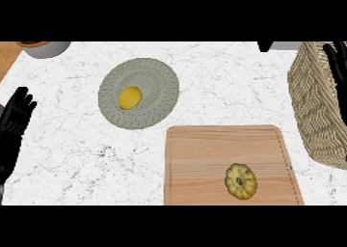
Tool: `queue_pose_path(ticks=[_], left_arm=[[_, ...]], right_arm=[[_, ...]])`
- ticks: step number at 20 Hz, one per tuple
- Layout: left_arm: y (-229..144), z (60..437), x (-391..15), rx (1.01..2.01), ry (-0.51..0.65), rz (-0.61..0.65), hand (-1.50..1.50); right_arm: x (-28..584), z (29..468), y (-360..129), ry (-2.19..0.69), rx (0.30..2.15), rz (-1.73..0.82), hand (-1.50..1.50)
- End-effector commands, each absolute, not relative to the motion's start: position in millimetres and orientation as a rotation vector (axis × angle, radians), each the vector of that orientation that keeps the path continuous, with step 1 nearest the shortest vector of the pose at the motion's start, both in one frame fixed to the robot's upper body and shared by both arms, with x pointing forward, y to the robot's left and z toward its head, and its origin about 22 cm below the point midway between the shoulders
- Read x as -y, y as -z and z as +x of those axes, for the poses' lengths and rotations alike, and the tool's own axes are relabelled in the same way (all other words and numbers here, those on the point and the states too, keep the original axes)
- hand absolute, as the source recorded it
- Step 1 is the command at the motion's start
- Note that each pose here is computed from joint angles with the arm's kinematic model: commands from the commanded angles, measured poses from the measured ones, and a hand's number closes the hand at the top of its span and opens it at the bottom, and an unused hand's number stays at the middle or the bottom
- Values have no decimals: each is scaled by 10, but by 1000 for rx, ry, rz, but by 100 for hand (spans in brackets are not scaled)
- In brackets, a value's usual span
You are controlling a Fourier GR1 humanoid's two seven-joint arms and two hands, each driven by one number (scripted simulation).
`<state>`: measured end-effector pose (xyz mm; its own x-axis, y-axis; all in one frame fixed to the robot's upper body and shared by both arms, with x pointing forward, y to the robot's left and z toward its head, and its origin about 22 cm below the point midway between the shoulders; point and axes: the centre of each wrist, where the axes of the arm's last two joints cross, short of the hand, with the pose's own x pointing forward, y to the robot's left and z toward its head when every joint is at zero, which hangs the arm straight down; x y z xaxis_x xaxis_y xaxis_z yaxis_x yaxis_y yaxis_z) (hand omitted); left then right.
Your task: Pick the squash from the cutting board and place it in the basket
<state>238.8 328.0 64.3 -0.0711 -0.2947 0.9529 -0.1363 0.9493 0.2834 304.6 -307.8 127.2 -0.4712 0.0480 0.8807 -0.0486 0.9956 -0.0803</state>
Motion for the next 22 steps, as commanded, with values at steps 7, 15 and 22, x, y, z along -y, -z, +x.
queue_pose_path(ticks=[7,15,22], left_arm=[[-757,2565,-2789,1724,356,81,0],[-586,2656,-2719,1680,354,74,0],[-468,2574,-2822,1650,350,81,0]], right_arm=[[2362,2796,-1302,-1184,1818,32,150],[1286,1984,-335,-1187,1827,-175,-150],[1302,2150,-863,-1308,1799,-835,-150]])
